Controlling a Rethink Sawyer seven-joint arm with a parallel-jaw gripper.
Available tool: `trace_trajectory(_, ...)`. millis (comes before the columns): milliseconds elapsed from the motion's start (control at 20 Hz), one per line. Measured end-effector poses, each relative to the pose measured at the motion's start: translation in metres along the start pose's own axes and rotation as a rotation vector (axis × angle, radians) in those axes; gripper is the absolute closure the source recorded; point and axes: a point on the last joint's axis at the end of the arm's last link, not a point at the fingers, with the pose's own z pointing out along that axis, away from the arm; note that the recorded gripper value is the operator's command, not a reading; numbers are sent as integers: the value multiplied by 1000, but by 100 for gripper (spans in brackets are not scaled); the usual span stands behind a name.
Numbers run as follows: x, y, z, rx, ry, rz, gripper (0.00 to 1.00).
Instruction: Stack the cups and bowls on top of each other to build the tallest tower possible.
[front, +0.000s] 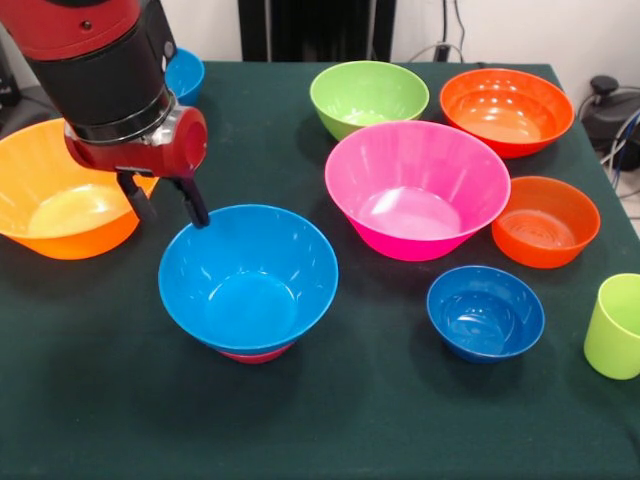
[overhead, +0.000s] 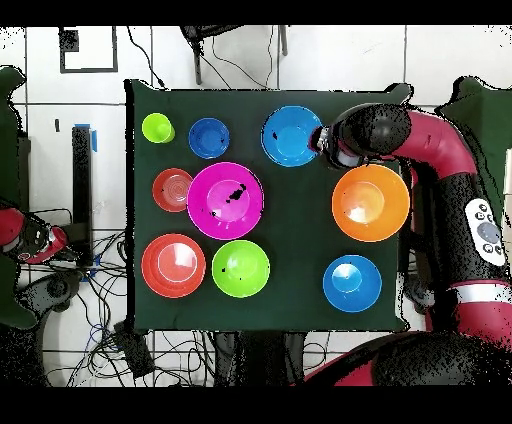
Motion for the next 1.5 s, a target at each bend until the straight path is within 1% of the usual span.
trace_trajectory(200,1,1,-3,-1,6,0,0)
trace_trajectory(300,2,2,-5,-2,18,1,0)
trace_trajectory(450,8,4,-9,-29,64,17,0)
trace_trajectory(550,13,5,-12,-56,100,29,0)
trace_trajectory(650,17,5,-13,-76,125,38,0)
trace_trajectory(700,17,5,-13,-80,130,40,0)
trace_trajectory(800,20,4,-14,-101,148,49,0)
trace_trajectory(900,22,1,-15,-125,156,60,0)
trace_trajectory(1050,23,-6,-17,-142,161,72,0)
trace_trajectory(1350,23,-18,-16,-151,162,89,0)
trace_trajectory(1500,24,-17,-10,-157,171,90,0)
